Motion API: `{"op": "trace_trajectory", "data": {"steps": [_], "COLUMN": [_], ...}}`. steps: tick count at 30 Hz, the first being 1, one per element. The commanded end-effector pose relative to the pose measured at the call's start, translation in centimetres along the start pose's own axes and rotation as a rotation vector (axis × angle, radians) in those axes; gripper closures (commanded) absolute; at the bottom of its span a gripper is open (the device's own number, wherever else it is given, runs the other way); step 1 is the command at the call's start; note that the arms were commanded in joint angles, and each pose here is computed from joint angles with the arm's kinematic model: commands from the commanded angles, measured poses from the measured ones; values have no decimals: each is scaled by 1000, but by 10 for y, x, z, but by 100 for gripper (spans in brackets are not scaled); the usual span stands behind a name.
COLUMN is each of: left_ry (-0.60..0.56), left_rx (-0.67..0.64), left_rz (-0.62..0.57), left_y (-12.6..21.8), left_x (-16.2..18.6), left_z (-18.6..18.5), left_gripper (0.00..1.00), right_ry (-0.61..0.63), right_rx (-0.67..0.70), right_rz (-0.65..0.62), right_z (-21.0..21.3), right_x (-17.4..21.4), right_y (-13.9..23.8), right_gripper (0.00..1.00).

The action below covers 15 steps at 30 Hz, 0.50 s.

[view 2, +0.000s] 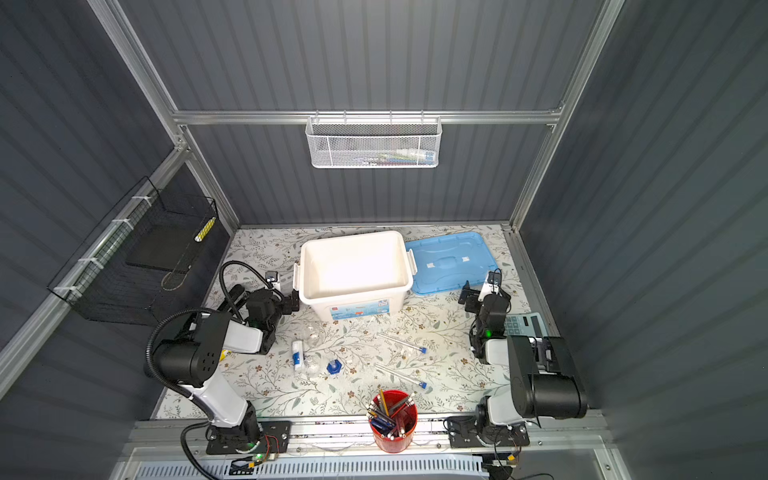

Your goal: Organize the chemistry lab equipment

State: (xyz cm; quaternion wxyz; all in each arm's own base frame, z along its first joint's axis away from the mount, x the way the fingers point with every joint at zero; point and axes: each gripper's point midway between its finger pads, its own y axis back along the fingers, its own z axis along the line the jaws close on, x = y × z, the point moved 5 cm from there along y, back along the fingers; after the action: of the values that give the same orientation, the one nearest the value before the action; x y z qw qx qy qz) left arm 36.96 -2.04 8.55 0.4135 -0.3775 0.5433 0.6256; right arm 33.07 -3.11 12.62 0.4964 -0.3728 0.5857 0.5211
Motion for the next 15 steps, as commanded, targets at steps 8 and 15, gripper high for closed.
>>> {"op": "trace_trajectory", "data": {"steps": [8, 15], "left_ry": [24, 23], "left_rx": [-16, -14], "left_rz": [18, 21], "left_y": [-1, -1], "left_x": [1, 1], "left_z": [4, 4], "left_gripper": [0, 0], "right_ry": [-13, -13], "right_rx": [-2, -3], "right_rz": [-15, -15], "right_z": [0, 0], "right_x": [-7, -7], "right_y": [-2, -2], "right_gripper": [1, 1]}}
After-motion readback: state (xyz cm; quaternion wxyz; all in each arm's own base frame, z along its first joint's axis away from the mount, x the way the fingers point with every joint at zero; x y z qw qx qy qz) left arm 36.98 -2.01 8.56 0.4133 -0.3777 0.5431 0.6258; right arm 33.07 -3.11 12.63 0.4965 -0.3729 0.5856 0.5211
